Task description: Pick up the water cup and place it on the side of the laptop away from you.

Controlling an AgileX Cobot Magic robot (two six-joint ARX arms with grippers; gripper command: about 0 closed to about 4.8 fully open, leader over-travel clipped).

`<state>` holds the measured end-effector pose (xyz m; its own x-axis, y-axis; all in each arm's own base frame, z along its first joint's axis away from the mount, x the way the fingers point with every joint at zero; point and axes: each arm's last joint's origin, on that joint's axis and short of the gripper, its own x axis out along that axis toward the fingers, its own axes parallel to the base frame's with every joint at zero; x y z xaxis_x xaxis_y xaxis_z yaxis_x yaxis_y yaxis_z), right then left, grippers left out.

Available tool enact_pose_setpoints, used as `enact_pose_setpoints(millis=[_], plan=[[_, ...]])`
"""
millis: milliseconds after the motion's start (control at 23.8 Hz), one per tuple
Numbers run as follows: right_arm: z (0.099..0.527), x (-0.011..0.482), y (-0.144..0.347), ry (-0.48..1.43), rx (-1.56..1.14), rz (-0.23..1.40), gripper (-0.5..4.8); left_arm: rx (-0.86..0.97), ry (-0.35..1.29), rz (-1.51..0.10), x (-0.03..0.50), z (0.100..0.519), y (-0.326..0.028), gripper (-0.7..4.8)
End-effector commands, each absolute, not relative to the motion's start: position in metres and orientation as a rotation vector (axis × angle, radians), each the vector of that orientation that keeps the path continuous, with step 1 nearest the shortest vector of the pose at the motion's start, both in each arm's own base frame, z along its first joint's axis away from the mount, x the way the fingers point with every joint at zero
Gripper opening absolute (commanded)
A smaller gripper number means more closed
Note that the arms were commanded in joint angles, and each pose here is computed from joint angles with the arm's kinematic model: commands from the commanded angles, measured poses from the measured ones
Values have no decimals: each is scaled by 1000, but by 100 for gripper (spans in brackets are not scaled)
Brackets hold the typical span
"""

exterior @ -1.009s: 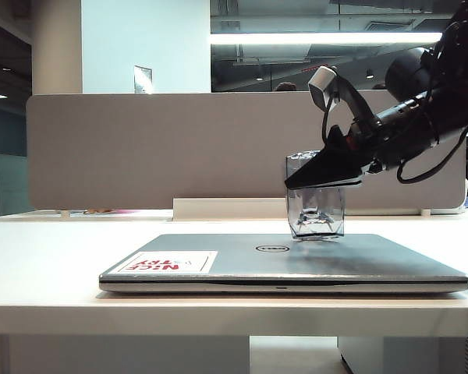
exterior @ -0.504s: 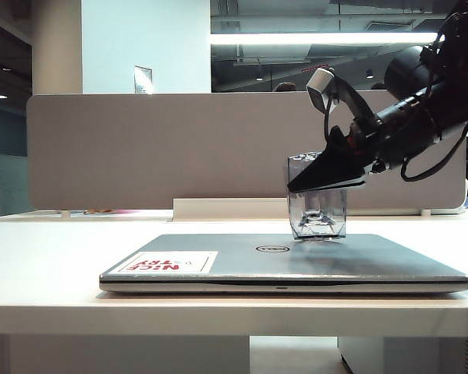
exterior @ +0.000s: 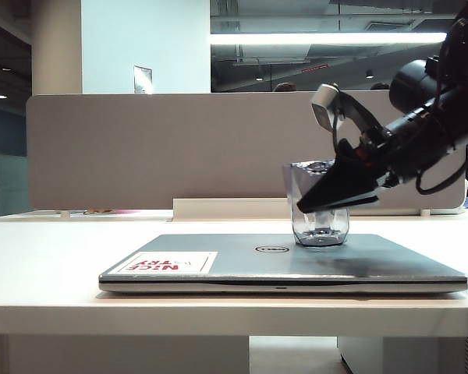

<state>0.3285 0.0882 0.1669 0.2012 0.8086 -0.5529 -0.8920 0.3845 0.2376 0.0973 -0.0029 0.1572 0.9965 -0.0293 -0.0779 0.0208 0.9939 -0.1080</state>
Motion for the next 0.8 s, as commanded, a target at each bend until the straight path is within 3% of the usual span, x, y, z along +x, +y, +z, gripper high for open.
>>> enact_pose_setpoints(millis=[42,168,546,672,799], plan=[[152,321,85,844,-107,1126,64,-107,71,-30,97,159,-3,-5],[152,320,85,858,-99,1124,114,-108,71,-30,97,159,-3,-5],[152,319,85,870,-92,1123,122,-108,72,-30,97,159,-3,-6],[152,319,85,868,-93,1123,179,-108,72,-30,97,159,-3,-5],[153,320,85,865,-94,1122,180,-108,72,-30,97,159,-3,-5]])
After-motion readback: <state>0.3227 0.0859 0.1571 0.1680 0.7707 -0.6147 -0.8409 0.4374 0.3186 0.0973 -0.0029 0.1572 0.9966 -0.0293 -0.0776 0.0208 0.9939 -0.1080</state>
